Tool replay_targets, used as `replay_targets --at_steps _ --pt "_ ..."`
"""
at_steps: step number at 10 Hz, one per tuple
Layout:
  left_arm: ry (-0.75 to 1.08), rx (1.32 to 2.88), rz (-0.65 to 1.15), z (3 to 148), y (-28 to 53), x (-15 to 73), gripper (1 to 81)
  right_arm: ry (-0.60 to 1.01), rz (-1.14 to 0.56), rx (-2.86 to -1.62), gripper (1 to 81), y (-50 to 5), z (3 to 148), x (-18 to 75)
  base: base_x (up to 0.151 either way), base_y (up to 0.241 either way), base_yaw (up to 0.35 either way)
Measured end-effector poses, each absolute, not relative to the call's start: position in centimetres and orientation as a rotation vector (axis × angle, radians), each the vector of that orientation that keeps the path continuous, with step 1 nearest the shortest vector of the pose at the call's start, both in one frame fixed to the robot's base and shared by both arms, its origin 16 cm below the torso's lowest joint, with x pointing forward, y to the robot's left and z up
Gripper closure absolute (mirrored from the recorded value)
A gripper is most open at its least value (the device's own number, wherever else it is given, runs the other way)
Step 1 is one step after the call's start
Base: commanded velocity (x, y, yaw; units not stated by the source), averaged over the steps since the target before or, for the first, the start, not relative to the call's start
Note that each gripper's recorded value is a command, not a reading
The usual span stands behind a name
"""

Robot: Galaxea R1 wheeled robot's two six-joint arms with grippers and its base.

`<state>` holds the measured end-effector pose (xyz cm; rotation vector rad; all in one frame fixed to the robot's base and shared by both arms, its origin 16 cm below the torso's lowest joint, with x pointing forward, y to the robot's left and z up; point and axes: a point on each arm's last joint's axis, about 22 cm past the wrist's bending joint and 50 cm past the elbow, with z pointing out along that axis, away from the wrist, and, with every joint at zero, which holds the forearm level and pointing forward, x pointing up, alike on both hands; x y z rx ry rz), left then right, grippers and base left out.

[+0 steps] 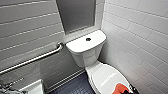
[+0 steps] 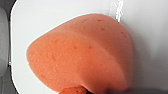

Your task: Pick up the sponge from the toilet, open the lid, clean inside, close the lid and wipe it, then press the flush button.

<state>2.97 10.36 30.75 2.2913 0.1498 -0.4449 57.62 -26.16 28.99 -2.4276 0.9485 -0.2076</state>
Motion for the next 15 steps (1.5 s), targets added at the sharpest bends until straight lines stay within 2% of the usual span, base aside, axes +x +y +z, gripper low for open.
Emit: replay_targets --at_steps 7,8,10,11,13,15 --pt "0.147 2.293 -0.439 30.7 10.4 3.1 1.0 0.912 -0.090 -2.517 81.1 -29.2 28.2 47.6 0.000 0.000 0.000" --pt "0.145 2.292 -0.439 30.6 10.4 3.2 1.0 0.931 -0.050 -2.536 81.1 -30.2 28.2 45.3 0.000 0.000 0.000" --pt "0.131 2.296 -0.420 30.3 10.5 4.1 1.0 1.088 0.080 -2.631 81.1 -35.4 28.3 37.3 0.000 0.000 0.000" --pt "0.124 2.298 -0.413 30.2 10.5 4.2 1.0 1.097 0.075 -2.646 81.1 -36.3 29.4 37.0 0.000 0.000 0.000" --pt "0.118 2.296 -0.414 30.2 10.4 4.2 1.0 1.061 0.073 -2.576 81.1 -31.4 32.3 38.3 0.000 0.000 0.000" --pt "0.116 2.296 -0.415 30.2 10.4 4.1 1.0 1.058 0.047 -2.557 81.1 -28.5 35.3 38.8 0.000 0.000 0.000"
